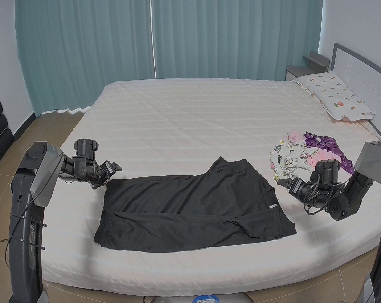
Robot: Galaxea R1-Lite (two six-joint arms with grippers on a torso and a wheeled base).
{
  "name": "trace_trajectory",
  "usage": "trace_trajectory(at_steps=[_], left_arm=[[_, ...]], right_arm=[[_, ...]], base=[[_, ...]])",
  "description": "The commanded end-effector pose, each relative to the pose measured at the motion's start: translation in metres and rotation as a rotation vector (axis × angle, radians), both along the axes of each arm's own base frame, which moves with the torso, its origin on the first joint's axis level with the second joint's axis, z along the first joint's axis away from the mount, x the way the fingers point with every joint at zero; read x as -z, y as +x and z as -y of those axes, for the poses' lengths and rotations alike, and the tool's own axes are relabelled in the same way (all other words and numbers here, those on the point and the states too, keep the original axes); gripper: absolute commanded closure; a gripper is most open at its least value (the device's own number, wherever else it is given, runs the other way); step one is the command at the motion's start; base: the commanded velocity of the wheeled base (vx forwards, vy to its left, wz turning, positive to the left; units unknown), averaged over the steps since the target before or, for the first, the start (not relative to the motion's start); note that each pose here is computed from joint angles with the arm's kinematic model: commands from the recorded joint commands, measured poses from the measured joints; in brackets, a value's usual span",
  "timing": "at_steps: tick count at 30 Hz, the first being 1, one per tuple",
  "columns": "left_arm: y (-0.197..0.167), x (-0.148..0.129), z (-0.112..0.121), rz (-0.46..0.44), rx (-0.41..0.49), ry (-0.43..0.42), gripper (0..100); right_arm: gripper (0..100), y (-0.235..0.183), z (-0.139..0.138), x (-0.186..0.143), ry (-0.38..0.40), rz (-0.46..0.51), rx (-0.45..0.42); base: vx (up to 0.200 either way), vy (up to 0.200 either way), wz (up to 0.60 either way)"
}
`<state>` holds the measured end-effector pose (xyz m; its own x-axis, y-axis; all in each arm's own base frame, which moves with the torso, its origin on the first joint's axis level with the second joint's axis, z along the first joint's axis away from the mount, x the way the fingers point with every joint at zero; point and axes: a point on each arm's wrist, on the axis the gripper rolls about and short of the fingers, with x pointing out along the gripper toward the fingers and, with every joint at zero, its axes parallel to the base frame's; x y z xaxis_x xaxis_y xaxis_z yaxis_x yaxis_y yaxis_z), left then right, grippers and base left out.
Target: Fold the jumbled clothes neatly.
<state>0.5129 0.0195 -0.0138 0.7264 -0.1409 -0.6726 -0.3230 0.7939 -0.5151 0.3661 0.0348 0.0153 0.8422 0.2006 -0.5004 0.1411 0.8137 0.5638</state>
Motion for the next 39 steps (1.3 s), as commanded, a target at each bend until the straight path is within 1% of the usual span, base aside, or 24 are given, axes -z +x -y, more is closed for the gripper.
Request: trace_trajectory(at_steps=[1, 3, 5, 7, 10, 13, 14, 16, 18, 19, 21, 22, 23, 26, 28, 32, 39], left_arm=[[0.002, 0.015, -0.001, -0.020, -0.002, -0.003, 100], [0.001, 0.014, -0.002, -0.022, -0.004, -0.009, 100], [-0.001, 0.013, -0.002, -0.025, -0.006, -0.009, 100], [-0.002, 0.010, -0.002, -0.027, -0.014, -0.002, 100], [-0.008, 0.003, -0.002, -0.030, -0.015, 0.004, 100], [-0.015, -0.017, -0.001, -0.016, -0.016, 0.004, 100], [-0.016, -0.019, -0.001, -0.015, -0.016, 0.004, 100], [-0.021, -0.033, 0.001, -0.003, -0.018, 0.009, 100], [-0.024, -0.040, 0.002, 0.003, -0.029, 0.017, 100], [-0.025, -0.041, 0.002, 0.002, -0.037, 0.026, 100], [-0.028, -0.042, 0.006, -0.007, -0.055, 0.034, 100], [-0.029, -0.041, 0.006, -0.009, -0.058, 0.035, 100], [-0.031, -0.045, 0.010, -0.012, -0.074, 0.024, 100], [-0.035, -0.045, 0.016, -0.023, -0.080, 0.006, 100], [-0.037, -0.043, 0.018, -0.032, -0.076, 0.009, 100], [-0.042, -0.042, 0.021, -0.050, -0.072, 0.007, 100], [-0.044, -0.046, 0.021, -0.047, -0.071, 0.004, 100]], right_arm=[[0, 0.004, -0.004, -0.002, 0.002, 0.009, -0.015], [0, 0.010, -0.006, -0.003, 0.005, 0.022, -0.020], [0, 0.026, -0.009, 0.002, 0.006, 0.039, -0.025], [0, 0.037, -0.010, 0.009, 0.004, 0.029, -0.024], [0, 0.054, -0.012, 0.009, 0.005, 0.030, -0.025], [0, 0.078, -0.016, 0.008, 0.003, 0.035, -0.030], [0, 0.080, -0.017, 0.008, 0.003, 0.035, -0.031], [0, 0.096, -0.027, 0.007, -0.003, 0.028, -0.053], [0, 0.106, -0.032, 0.011, -0.029, 0.016, -0.075], [0, 0.111, -0.037, 0.014, -0.057, 0.019, -0.097], [0, 0.118, -0.043, 0.021, -0.096, 0.019, -0.131], [0, 0.118, -0.044, 0.022, -0.097, 0.018, -0.135], [0, 0.121, -0.055, 0.030, -0.115, 0.026, -0.166], [0, 0.129, -0.065, 0.038, -0.123, 0.043, -0.187], [0, 0.135, -0.070, 0.048, -0.124, 0.052, -0.196], [0, 0.150, -0.073, 0.062, -0.153, 0.093, -0.198], [0, 0.156, -0.067, 0.062, -0.168, 0.111, -0.158]], base=[[0.000, 0.000, 0.00], [0.000, 0.000, 0.00], [0.000, 0.000, 0.00], [0.000, 0.000, 0.00], [0.000, 0.000, 0.00], [0.000, 0.000, 0.00], [0.000, 0.000, 0.00], [0.000, 0.000, 0.00], [0.000, 0.000, 0.00], [0.000, 0.000, 0.00], [0.000, 0.000, 0.00], [0.000, 0.000, 0.00], [0.000, 0.000, 0.00], [0.000, 0.000, 0.00], [0.000, 0.000, 0.00], [0.000, 0.000, 0.00], [0.000, 0.000, 0.00]])
